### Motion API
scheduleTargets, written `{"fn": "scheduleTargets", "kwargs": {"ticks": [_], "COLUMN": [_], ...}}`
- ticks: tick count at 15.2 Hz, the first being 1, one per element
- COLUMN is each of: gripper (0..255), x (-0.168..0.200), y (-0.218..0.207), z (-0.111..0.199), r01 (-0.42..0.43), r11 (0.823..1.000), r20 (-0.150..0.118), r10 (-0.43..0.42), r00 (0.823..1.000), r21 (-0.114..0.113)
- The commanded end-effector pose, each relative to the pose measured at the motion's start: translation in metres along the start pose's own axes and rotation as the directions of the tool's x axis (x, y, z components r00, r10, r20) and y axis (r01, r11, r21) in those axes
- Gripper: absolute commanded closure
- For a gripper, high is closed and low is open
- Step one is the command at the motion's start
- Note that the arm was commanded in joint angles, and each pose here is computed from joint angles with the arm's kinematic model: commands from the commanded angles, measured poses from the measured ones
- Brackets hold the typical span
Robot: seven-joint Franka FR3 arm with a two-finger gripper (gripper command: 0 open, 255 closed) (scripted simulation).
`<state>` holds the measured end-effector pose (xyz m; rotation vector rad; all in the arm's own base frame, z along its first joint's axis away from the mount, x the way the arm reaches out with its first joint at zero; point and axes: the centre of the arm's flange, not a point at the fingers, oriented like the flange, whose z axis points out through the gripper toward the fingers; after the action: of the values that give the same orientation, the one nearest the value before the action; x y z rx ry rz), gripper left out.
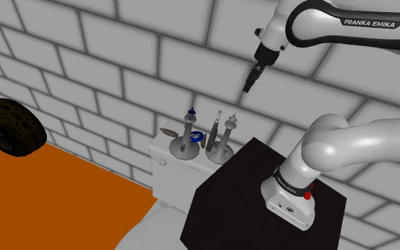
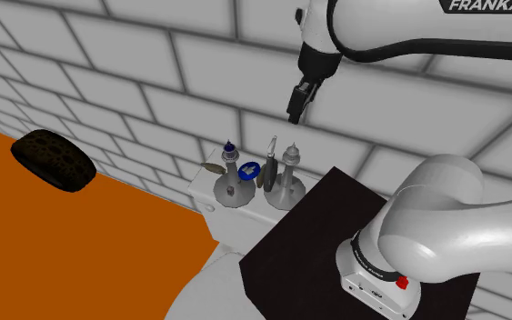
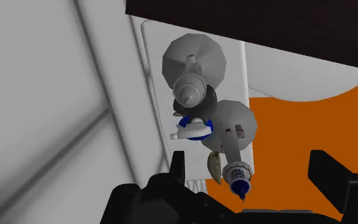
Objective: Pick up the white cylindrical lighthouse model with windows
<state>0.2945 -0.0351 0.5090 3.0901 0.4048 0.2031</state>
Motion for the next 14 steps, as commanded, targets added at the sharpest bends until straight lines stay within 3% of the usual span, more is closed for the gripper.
{"fn": "scheduleTargets", "kwargs": {"ticks": [1, 7, 14], "gripper": [0, 0, 0], "x": [-0.005, -0.021, -0.032], "y": [0.007, 0.034, 0.064], "z": [0.024, 0.1, 0.189], "r01": [0.053, 0.199, 0.364], "r11": [0.999, 0.979, 0.928], "r20": [-0.008, -0.031, -0.063], "r10": [-0.053, -0.198, -0.36], "r00": [0.999, 0.98, 0.931], "r21": [0.012, 0.044, 0.078]}}
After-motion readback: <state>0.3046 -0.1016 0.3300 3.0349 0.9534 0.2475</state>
